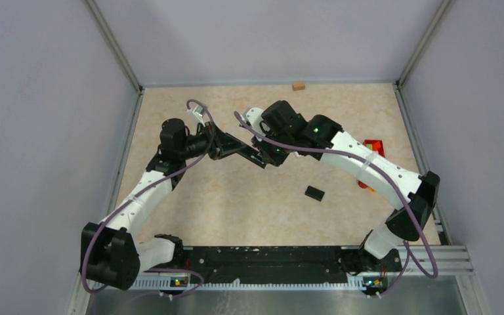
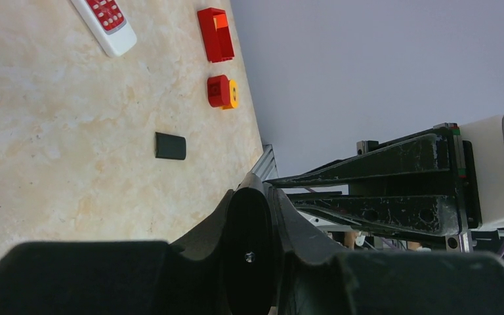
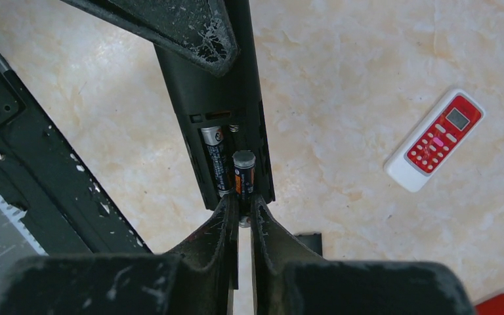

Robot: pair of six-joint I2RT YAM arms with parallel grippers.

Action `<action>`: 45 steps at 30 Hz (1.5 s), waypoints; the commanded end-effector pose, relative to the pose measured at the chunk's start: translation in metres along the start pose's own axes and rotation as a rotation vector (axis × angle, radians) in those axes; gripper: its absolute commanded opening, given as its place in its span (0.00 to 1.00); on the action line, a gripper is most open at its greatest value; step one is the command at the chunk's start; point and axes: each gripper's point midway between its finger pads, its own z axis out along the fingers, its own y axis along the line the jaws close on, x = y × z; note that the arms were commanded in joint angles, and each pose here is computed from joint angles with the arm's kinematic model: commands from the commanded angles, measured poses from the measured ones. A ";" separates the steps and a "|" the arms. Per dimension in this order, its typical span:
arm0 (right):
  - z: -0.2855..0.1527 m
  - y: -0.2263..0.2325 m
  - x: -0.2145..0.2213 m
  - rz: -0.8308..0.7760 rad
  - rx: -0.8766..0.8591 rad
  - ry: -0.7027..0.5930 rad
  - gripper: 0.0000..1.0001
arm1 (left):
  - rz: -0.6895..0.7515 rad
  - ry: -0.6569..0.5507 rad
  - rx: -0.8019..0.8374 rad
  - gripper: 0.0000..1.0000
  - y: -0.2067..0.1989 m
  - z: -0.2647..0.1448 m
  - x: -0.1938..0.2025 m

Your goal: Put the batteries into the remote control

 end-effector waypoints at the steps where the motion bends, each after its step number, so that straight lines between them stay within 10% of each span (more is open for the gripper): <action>1: -0.006 0.001 -0.017 -0.035 0.009 -0.040 0.09 | 0.046 0.006 0.064 0.00 -0.016 -0.001 0.000; 14: 0.000 0.001 -0.021 -0.067 -0.001 -0.058 0.20 | 0.039 0.037 0.075 0.00 -0.015 0.001 0.002; 25: 0.000 0.001 -0.026 -0.052 0.008 -0.096 0.01 | 0.033 0.036 0.065 0.00 -0.010 0.002 0.002; 45: -0.004 0.014 -0.029 -0.082 -0.060 -0.118 0.14 | -0.045 0.094 0.126 0.00 -0.022 0.002 0.006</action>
